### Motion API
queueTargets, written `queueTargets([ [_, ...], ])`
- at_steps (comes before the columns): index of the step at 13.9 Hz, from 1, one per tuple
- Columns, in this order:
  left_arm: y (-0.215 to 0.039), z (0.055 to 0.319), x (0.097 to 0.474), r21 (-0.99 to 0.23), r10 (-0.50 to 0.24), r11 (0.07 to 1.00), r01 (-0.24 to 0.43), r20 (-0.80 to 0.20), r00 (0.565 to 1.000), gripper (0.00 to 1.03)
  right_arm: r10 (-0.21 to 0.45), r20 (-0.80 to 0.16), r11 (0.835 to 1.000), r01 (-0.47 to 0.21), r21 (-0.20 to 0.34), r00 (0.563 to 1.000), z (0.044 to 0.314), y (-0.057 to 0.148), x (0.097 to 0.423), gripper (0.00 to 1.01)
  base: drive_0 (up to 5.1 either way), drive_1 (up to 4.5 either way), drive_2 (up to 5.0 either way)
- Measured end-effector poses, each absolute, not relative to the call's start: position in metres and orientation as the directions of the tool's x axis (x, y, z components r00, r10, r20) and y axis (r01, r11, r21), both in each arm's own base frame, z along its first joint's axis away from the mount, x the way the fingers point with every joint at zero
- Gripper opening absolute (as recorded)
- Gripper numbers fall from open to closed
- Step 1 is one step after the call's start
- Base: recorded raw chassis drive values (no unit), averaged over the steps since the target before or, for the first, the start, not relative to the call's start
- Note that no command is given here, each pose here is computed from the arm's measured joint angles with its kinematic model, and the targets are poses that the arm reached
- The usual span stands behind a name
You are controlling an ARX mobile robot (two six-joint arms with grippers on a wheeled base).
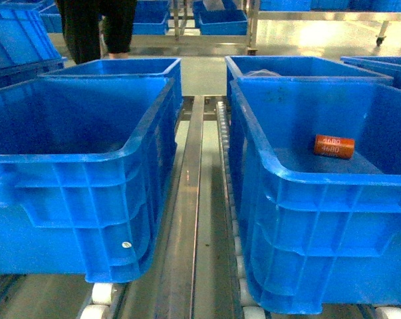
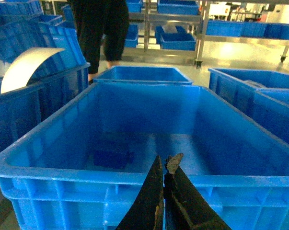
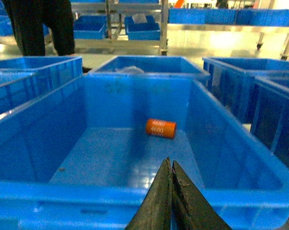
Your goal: Sort blue parts and orange caps into right shelf containers
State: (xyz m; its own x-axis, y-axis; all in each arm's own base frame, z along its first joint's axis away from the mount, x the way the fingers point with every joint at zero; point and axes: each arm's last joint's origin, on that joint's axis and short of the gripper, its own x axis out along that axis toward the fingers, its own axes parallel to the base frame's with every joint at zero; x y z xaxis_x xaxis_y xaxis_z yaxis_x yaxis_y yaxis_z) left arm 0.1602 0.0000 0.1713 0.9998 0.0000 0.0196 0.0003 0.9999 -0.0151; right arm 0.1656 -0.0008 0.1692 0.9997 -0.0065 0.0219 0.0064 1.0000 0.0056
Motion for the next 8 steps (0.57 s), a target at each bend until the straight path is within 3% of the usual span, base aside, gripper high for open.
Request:
queueTargets([
  [1, 0.0, 0.158, 0.15, -0.015, 0.0, 1.0, -0.001, -0.046, 0.999, 0.02, -0.005, -0.039, 1.0, 0.006, 0.005, 0.999, 0.158, -0.001, 0.154, 0.02, 0.0, 0.0, 0.0],
  [2, 0.0, 0.165, 0.142, -0.015, 0.0, 1.0, 0.0, -0.004, 1.0, 0.02, -0.005, -0.006, 1.0, 0.005, 0.006, 1.0, 0.164, -0.001, 0.145, 0.02, 0.0, 0.0, 0.0],
  [8, 0.0, 0.17, 0.126, -0.015, 0.0, 1.0, 0.0, 0.009, 1.0, 0.02, -0.005, 0.009, 1.0, 0.005, 0.006, 1.0, 0.17, -0.001, 0.128, 0.02, 0.0, 0.0, 0.0],
])
